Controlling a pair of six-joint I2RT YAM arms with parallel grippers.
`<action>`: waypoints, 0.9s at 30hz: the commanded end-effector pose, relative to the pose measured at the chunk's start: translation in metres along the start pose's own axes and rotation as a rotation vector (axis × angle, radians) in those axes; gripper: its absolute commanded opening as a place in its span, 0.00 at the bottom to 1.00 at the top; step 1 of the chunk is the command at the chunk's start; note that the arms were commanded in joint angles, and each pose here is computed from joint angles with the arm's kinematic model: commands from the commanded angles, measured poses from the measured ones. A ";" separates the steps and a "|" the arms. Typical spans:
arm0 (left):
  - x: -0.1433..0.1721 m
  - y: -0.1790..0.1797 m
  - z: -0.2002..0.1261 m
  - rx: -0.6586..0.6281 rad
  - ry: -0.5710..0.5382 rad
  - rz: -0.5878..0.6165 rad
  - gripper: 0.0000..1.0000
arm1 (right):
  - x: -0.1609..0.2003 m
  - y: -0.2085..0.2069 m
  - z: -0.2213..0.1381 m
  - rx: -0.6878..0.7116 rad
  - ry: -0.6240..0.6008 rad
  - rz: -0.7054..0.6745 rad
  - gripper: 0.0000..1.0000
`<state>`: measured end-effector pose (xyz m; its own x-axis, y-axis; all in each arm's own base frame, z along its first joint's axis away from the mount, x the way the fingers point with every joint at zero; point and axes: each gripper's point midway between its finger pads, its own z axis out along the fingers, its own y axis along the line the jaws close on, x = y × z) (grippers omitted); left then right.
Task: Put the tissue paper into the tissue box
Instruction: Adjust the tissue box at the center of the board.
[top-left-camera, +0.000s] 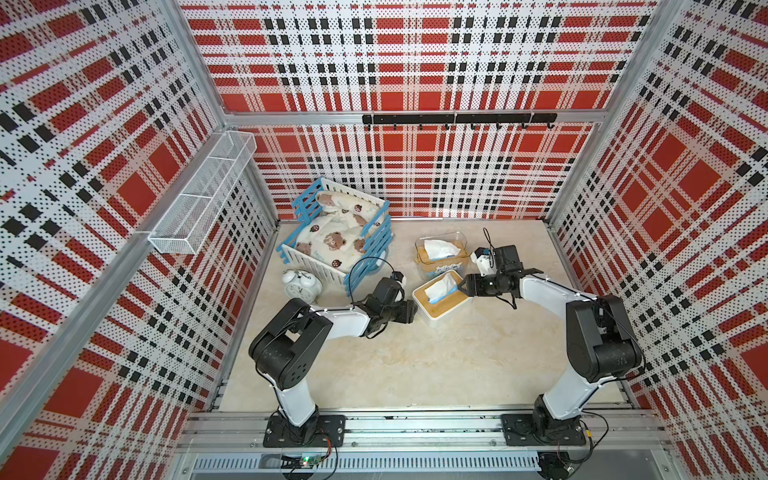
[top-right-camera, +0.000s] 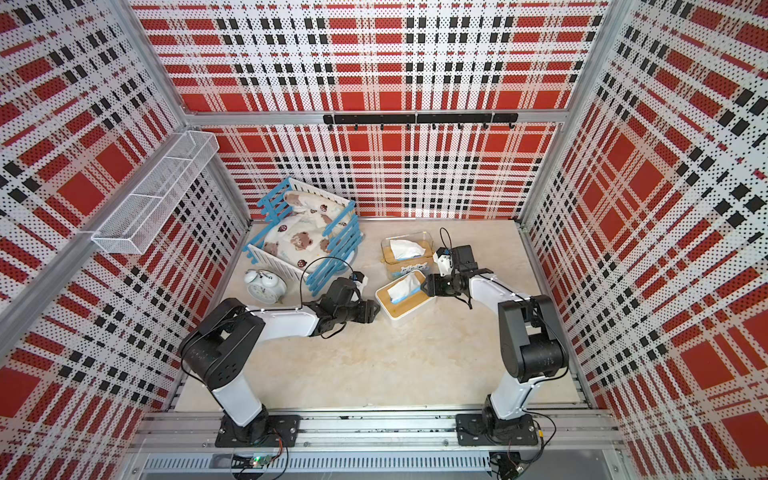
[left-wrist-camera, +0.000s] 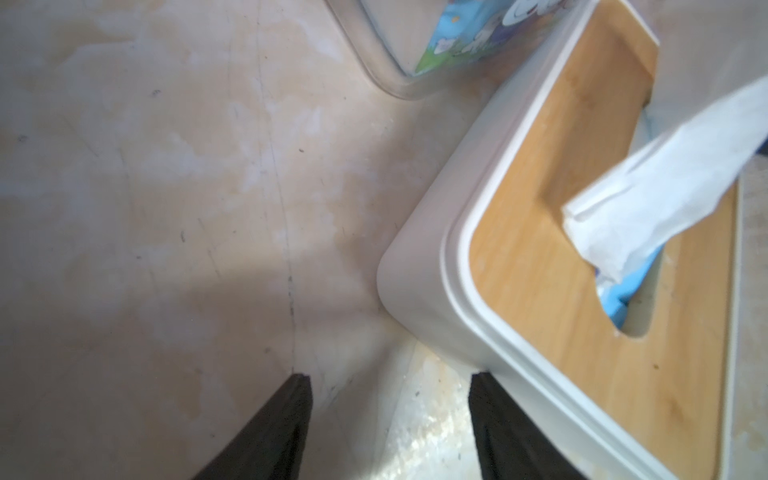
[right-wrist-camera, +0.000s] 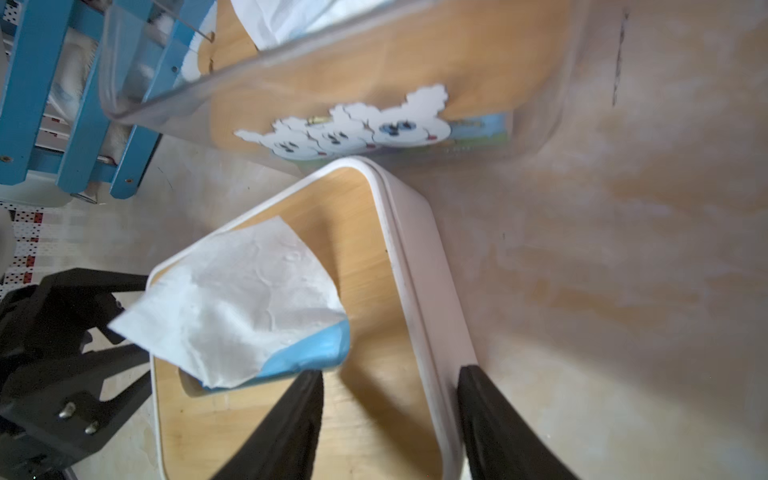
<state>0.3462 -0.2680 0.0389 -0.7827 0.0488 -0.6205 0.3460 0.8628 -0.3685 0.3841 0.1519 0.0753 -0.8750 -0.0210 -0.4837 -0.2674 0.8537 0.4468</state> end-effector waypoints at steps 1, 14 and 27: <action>-0.036 -0.009 0.002 0.049 -0.095 -0.010 0.66 | 0.019 0.014 -0.008 -0.062 0.024 0.032 0.58; -0.073 0.015 0.002 0.017 -0.161 -0.035 0.66 | 0.006 0.005 -0.017 0.018 -0.034 0.051 0.60; -0.129 0.048 -0.071 -0.151 -0.401 -0.004 0.67 | -0.058 -0.016 -0.105 0.373 -0.314 -0.069 0.64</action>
<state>0.4211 -0.2166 0.1205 -0.6085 -0.1193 -0.7845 0.2672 0.9001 -0.3441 0.3909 0.1070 0.1458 -0.7550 0.0383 -0.6546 -0.1666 0.9543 0.2480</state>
